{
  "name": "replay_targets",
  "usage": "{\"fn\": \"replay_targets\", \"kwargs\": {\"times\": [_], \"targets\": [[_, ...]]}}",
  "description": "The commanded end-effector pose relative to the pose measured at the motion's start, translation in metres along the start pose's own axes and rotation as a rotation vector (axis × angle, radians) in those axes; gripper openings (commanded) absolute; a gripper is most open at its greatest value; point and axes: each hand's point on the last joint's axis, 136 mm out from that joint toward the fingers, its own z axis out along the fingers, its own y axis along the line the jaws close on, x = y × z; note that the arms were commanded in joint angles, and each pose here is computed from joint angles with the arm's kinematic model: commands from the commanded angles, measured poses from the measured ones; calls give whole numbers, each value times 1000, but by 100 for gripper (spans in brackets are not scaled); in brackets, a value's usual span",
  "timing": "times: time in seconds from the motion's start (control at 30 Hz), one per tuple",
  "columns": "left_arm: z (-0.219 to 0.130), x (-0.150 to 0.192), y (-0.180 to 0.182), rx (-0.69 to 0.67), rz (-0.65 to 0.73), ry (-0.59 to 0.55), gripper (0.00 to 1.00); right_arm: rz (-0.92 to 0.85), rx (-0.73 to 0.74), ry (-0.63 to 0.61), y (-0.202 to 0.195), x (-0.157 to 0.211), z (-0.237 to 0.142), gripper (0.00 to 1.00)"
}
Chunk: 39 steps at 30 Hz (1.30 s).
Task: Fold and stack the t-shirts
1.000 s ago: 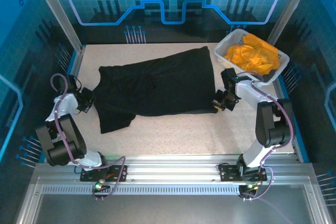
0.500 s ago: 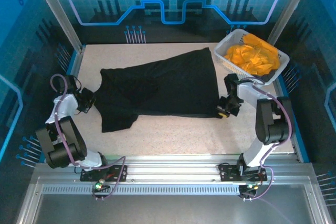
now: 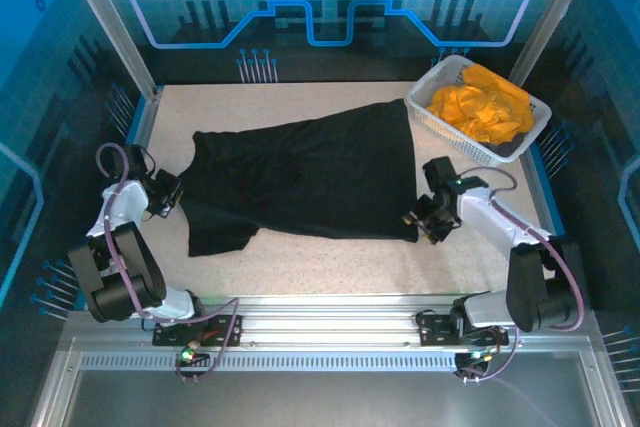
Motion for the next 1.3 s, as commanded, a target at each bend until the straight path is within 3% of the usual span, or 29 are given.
{"fn": "replay_targets", "kwargs": {"times": [0.0, 0.2, 0.43, 0.57, 0.63, 0.7, 0.77, 0.93, 1.03, 1.27], "targets": [[-5, 2, -3, 25, -23, 6, 0, 256, -99, 32, 11, 13, 7, 55], [-3, 4, -3, 34, -23, 12, 0, 387, -127, 75, 15, 15, 24, 53], [-1, 5, -7, 51, -26, 20, 0, 437, -90, 122, 16, 17, 48, 37], [-2, 6, -13, 78, -40, 28, 0, 444, -29, 127, 7, 22, 51, 35], [-2, 7, -19, 108, -57, 38, 0, 445, -33, 109, 6, 16, 50, 24], [-2, 10, -27, 148, -83, 51, 0, 415, -76, 74, 17, 1, 43, 7], [-5, 13, -39, 198, -114, 60, 0, 330, -141, 1, 40, -25, 21, 0], [-23, 17, -97, 384, -212, 29, 0, -15, -349, -226, 130, -87, -80, 0], [-56, 9, -147, 526, -263, -28, 0, -162, -450, -314, 171, -106, -138, 0], [-225, -39, -231, 816, -240, -253, 0, -310, -663, -586, 212, -131, -283, 0]]}}
